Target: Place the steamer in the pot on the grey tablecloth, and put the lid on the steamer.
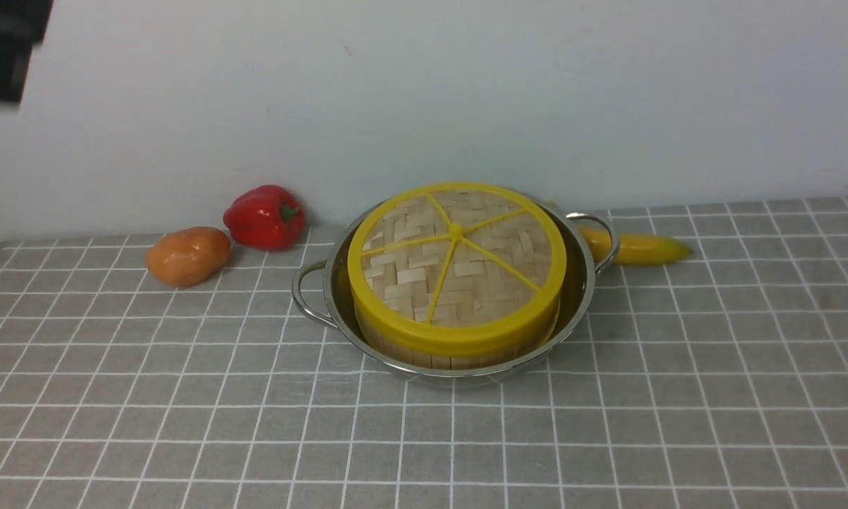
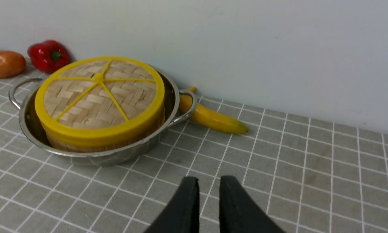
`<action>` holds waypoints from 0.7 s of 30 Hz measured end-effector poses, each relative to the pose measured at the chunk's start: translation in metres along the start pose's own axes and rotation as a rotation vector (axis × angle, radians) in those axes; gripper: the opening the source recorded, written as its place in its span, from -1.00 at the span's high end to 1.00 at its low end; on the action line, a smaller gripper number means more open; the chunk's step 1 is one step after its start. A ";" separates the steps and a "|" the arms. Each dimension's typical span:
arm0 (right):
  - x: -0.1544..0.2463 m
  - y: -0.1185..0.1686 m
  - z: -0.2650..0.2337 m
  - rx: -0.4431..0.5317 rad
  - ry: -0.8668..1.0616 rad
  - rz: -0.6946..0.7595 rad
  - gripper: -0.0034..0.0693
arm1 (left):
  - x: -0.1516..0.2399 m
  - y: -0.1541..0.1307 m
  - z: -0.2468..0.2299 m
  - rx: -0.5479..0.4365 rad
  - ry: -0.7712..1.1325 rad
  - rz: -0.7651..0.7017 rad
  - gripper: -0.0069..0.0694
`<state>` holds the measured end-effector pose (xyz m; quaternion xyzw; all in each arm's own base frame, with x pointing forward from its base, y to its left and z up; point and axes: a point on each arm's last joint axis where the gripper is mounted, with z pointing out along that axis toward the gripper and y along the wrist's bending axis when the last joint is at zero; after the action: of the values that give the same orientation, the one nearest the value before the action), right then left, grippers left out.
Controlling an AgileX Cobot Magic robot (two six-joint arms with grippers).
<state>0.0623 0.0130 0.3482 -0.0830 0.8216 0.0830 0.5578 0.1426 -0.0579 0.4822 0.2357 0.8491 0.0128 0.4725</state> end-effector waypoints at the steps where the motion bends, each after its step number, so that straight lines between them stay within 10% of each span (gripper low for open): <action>1: 0.009 0.000 0.003 0.001 0.015 -0.001 0.57 | 0.018 -0.004 0.000 0.013 0.001 -0.001 0.88; 10: 0.040 0.005 0.018 -0.051 0.136 0.073 0.51 | 0.113 -0.024 -0.002 0.084 -0.053 -0.092 0.85; 21: 0.041 0.016 0.017 -0.171 0.162 0.213 0.40 | 0.125 -0.027 -0.019 0.138 -0.120 -0.187 0.79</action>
<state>0.0588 0.0310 0.3045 -0.0491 0.8580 0.2041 0.4687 0.0618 -0.0265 0.3870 0.1879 0.8365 -0.1039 0.5041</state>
